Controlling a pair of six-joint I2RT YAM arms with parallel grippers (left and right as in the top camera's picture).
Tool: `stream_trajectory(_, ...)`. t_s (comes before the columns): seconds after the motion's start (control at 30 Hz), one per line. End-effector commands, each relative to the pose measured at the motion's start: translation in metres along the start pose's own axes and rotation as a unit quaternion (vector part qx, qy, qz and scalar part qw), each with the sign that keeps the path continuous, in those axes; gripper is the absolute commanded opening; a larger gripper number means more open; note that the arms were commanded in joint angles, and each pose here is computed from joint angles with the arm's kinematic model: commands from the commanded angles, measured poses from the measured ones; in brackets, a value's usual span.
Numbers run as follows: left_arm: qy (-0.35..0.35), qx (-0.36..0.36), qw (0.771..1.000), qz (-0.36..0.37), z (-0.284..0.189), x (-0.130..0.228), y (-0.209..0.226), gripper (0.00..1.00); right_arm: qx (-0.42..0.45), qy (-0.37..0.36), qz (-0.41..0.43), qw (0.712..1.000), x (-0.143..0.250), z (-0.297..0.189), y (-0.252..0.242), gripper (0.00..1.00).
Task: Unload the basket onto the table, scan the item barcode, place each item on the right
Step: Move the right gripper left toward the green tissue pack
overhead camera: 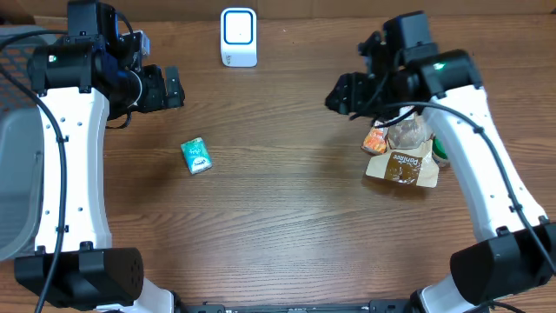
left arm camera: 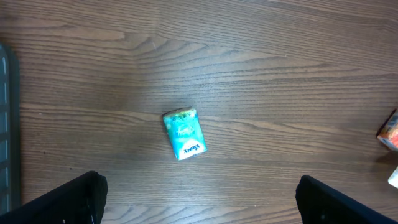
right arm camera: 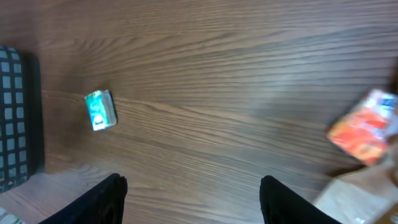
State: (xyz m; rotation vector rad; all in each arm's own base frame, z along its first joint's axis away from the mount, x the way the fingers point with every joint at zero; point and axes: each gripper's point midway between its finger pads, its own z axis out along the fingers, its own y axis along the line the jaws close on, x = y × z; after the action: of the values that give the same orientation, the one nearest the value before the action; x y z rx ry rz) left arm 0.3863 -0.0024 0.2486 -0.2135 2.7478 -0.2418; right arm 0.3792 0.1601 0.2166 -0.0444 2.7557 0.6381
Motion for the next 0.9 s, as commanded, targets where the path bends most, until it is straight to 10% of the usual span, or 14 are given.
stream_trajectory(0.0,-0.015,0.007,1.0,0.009,-0.008,-0.005,-0.005,0.99,-0.008,0.005,-0.001,1.0,0.007,0.011,0.013,0.66)
stream_trajectory(0.87,-0.015,0.007,1.0,0.009,-0.008,-0.005,-0.005,0.99,-0.04,-0.011,-0.014,0.999,-0.001,0.044,0.04,0.66)
